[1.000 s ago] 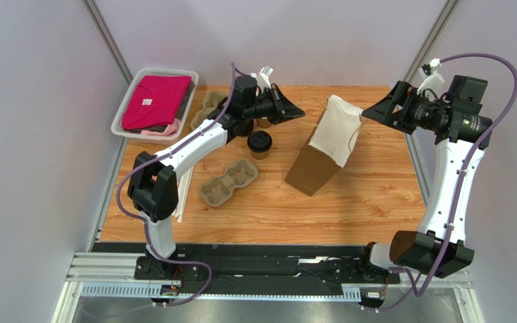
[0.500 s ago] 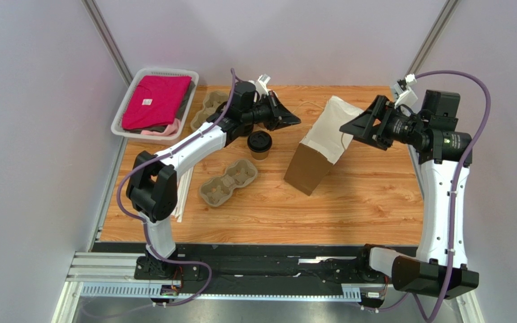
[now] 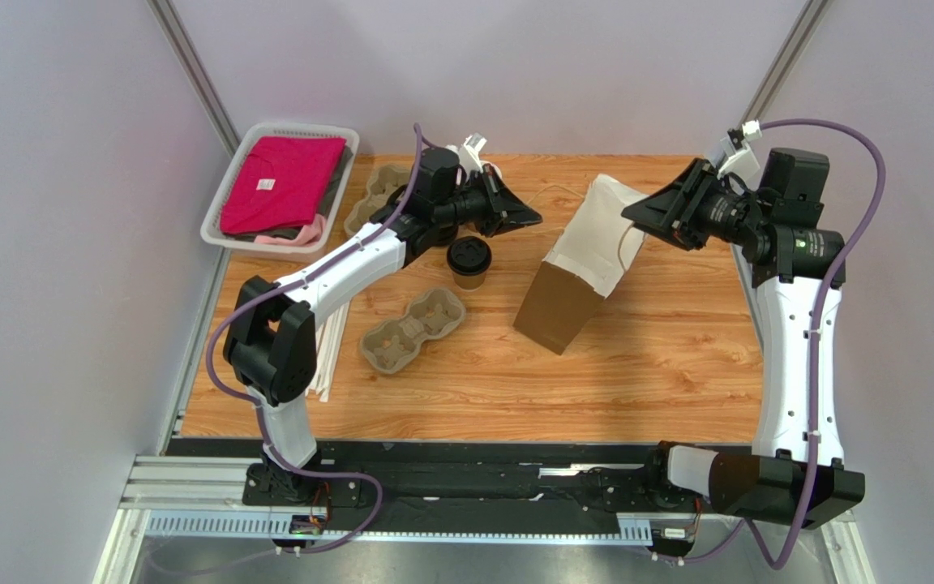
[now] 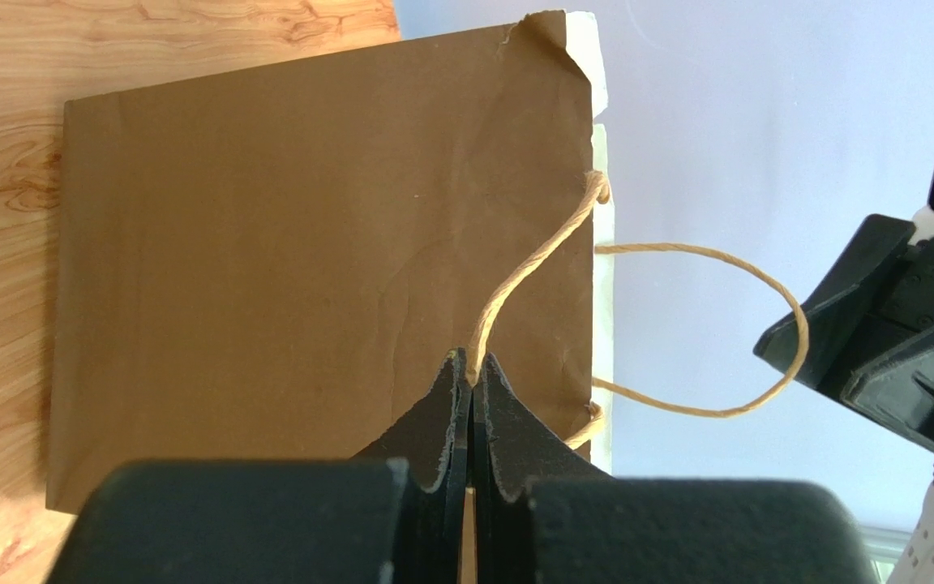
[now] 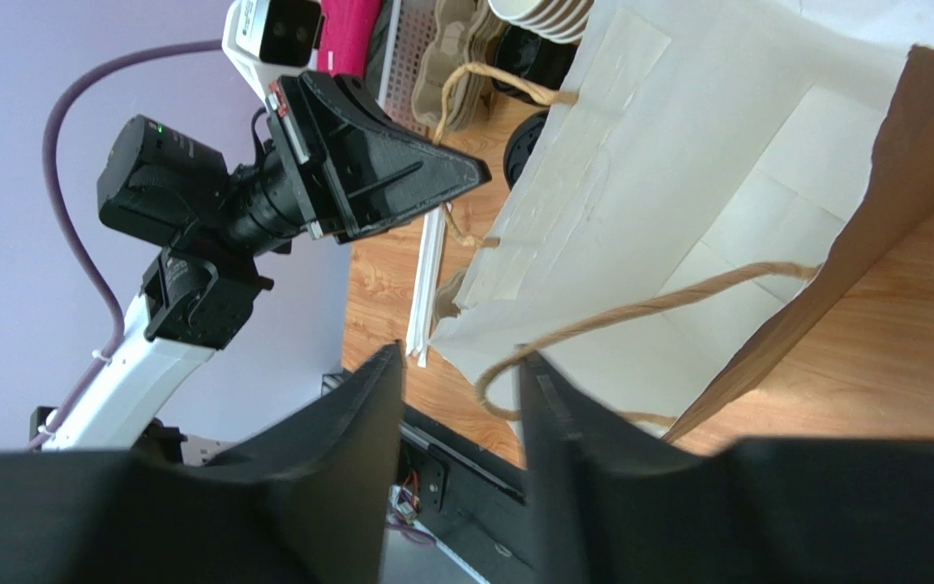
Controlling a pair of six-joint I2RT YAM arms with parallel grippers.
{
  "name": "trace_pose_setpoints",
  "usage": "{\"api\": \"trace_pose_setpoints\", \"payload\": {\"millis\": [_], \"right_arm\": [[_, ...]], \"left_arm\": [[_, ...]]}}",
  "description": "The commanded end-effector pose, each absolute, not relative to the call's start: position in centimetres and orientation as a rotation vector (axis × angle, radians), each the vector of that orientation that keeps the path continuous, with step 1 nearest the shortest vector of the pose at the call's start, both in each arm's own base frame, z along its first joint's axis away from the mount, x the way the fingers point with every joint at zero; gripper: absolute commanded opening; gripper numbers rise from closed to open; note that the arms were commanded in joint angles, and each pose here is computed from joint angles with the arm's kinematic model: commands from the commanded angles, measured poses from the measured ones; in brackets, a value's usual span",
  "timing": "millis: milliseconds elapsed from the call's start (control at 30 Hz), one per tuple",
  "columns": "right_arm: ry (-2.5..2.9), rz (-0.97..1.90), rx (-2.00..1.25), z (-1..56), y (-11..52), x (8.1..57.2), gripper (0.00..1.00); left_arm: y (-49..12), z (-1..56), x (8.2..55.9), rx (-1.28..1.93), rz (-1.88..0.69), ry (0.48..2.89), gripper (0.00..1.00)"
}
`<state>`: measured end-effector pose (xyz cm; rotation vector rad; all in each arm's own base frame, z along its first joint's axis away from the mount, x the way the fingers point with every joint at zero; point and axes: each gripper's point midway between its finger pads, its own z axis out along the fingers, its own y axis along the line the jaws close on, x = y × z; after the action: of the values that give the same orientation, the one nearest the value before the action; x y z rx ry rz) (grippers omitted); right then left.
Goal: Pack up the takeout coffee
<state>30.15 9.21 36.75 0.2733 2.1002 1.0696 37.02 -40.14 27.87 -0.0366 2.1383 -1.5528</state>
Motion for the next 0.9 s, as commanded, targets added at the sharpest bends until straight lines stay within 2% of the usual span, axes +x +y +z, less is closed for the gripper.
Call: {"api": "trace_pose_setpoints", "payload": {"millis": [0, 33, 67, 100, 133, 167, 433, 633, 867], "right_arm": [[2.054, 1.09, 0.267, 37.7, 9.5, 30.8, 0.37], [2.058, 1.091, 0.265, 37.5, 9.5, 30.7, 0.32], [2.066, 1.089, 0.269, 37.3, 9.5, 30.5, 0.22], [2.08, 1.08, 0.265, 36.8, 9.4, 30.4, 0.17], [2.083, 1.067, 0.262, 36.7, 9.3, 30.1, 0.05], [2.094, 1.046, 0.262, 36.4, 9.1, 30.0, 0.0], [2.237, 0.931, 0.338, 33.1, 5.4, 28.5, 0.0], [2.303, 0.974, 0.326, 30.8, 4.9, 27.4, 0.0], [2.316, 0.981, 0.349, 26.8, 4.0, 30.3, 0.0]], "left_arm": [[-39.5, 31.0, 36.6, 0.012, -1.579, 2.045, 0.0], [-39.2, 31.0, 36.8, 0.006, -1.576, 2.045, 0.0], [-39.0, 30.9, 36.9, -0.002, -1.574, 2.047, 0.0], [-38.8, 30.9, 37.0, -0.002, -1.57, 2.045, 0.0], [-38.5, 30.8, 37.2, -0.007, -1.563, 2.047, 0.0], [-38.3, 30.5, 37.2, -0.008, -1.558, 2.057, 0.0], [-37.0, 29.3, 37.7, -0.02, -1.52, 2.079, 0.0], [-36.8, 28.4, 37.9, -0.012, -1.514, 2.102, 0.0], [-37.2, 26.8, 38.0, 0.005, -1.509, 2.168, 0.0]]}}
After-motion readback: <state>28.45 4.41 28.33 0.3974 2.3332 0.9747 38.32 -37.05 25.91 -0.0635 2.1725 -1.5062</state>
